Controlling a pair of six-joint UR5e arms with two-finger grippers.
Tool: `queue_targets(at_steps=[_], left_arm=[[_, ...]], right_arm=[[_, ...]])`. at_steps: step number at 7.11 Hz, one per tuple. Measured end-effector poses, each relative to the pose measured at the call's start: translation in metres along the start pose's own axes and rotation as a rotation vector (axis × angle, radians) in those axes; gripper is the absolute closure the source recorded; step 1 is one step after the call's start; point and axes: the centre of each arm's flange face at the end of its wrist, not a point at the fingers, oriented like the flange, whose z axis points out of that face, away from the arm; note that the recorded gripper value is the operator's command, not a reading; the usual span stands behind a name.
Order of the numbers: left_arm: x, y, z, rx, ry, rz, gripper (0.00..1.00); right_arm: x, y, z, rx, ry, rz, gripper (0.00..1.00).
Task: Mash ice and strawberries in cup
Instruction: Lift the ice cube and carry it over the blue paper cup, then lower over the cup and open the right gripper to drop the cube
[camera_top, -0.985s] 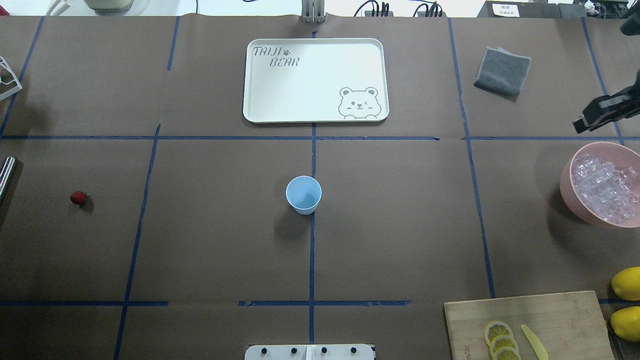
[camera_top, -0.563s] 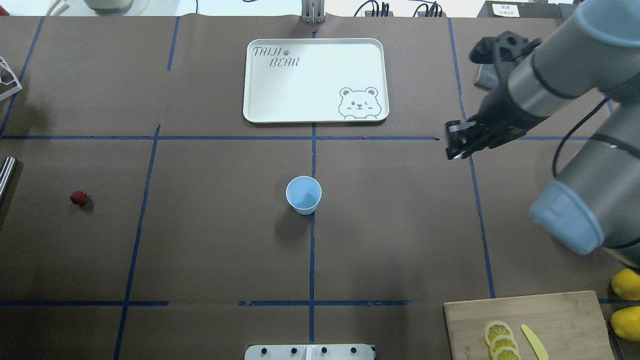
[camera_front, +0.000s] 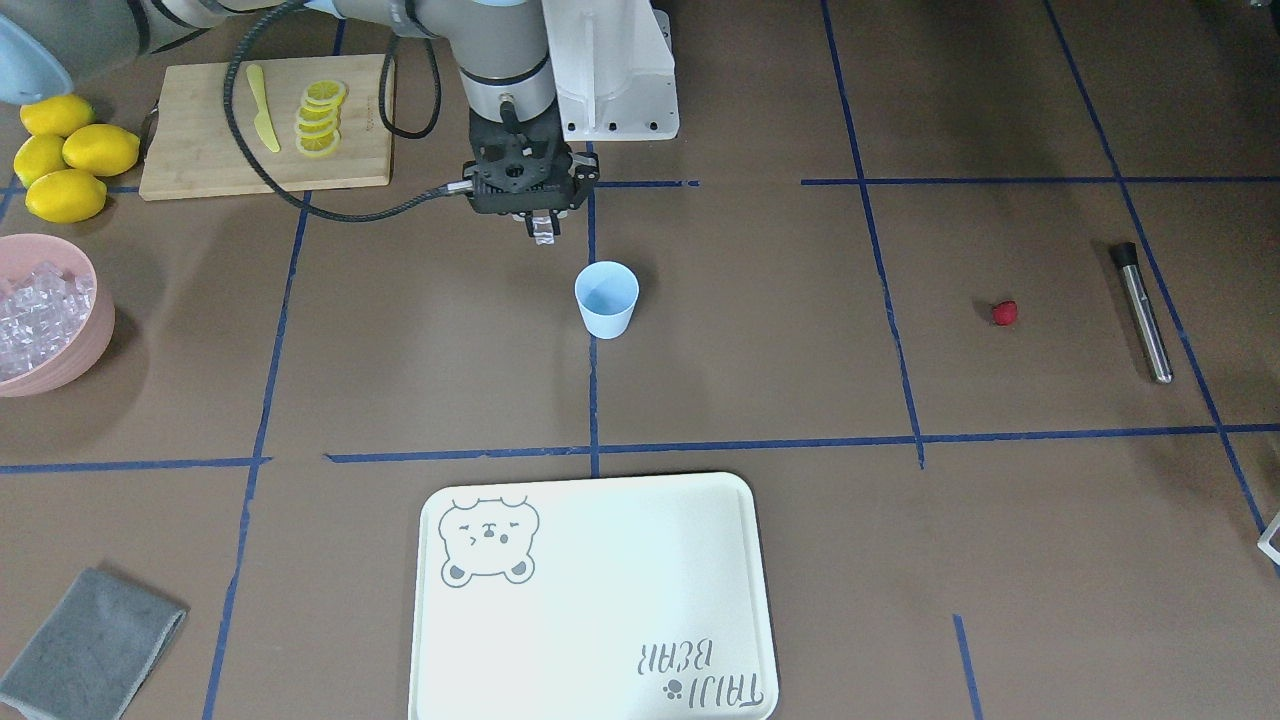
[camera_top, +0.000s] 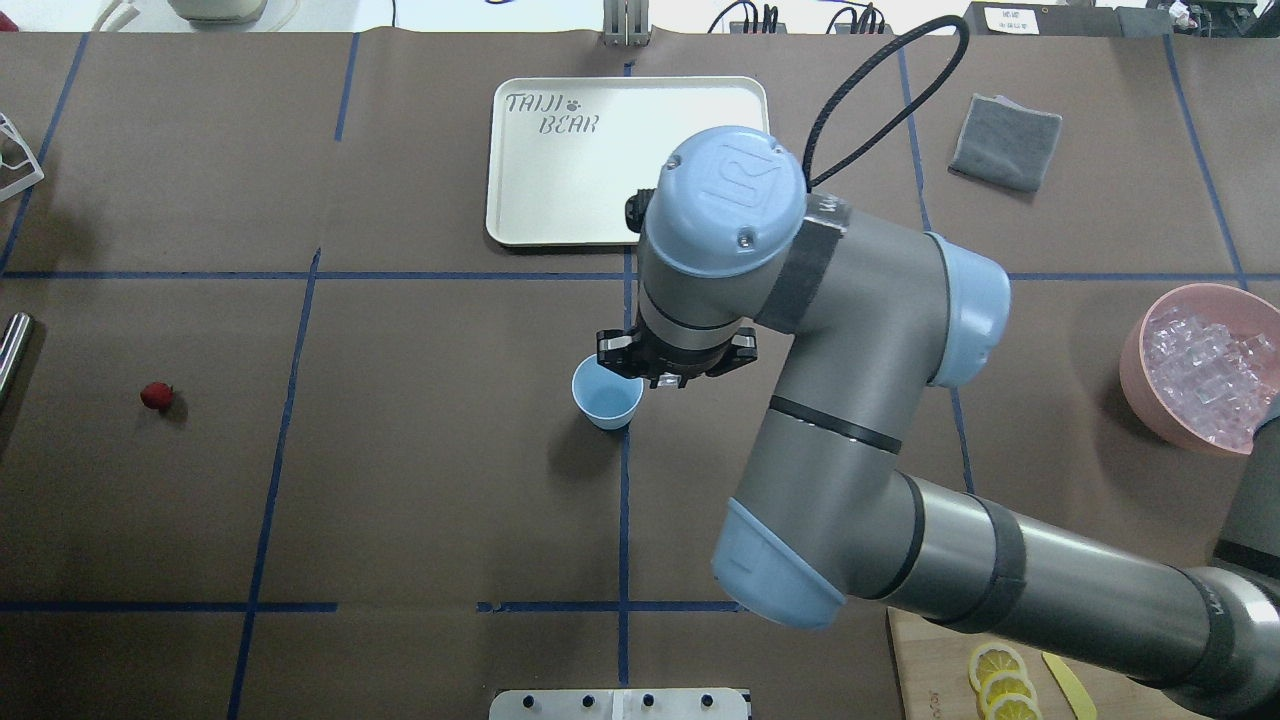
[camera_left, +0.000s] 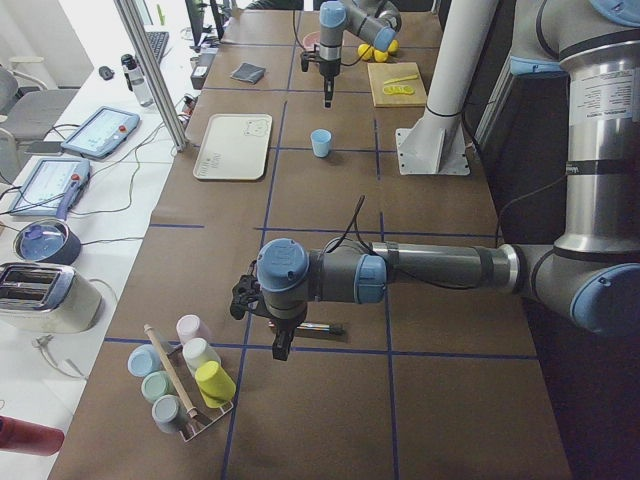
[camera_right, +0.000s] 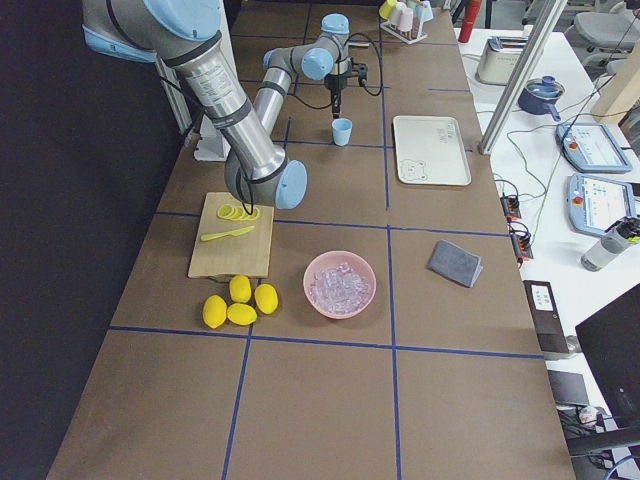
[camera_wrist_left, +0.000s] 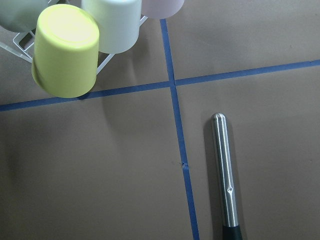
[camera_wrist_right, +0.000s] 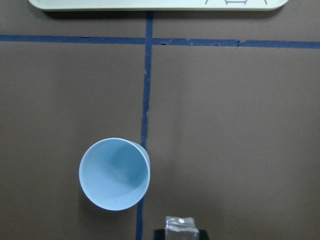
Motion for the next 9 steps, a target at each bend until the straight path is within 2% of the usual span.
queue_targets(at_steps=[2, 6, 8, 9], left_arm=[[0.0, 0.0, 0.0, 0.0, 0.0, 0.0, 0.0], [0.0, 0.0, 0.0, -0.001, 0.0, 0.0, 0.0], [0.0, 0.0, 0.0, -0.001, 0.0, -0.001, 0.0], [-0.001, 0.0, 0.0, -0.001, 0.0, -0.001, 0.0]], right_arm=[[-0.036, -0.009, 0.016, 0.003, 0.012, 0.01, 1.0], [-0.052, -0.008, 0.052, -0.013, 0.049, 0.009, 0.97], [-0.053, -0.006, 0.056, -0.017, 0.055, 0.006, 0.73], [-0.053, -0.006, 0.057, -0.019, 0.056, 0.006, 0.54]])
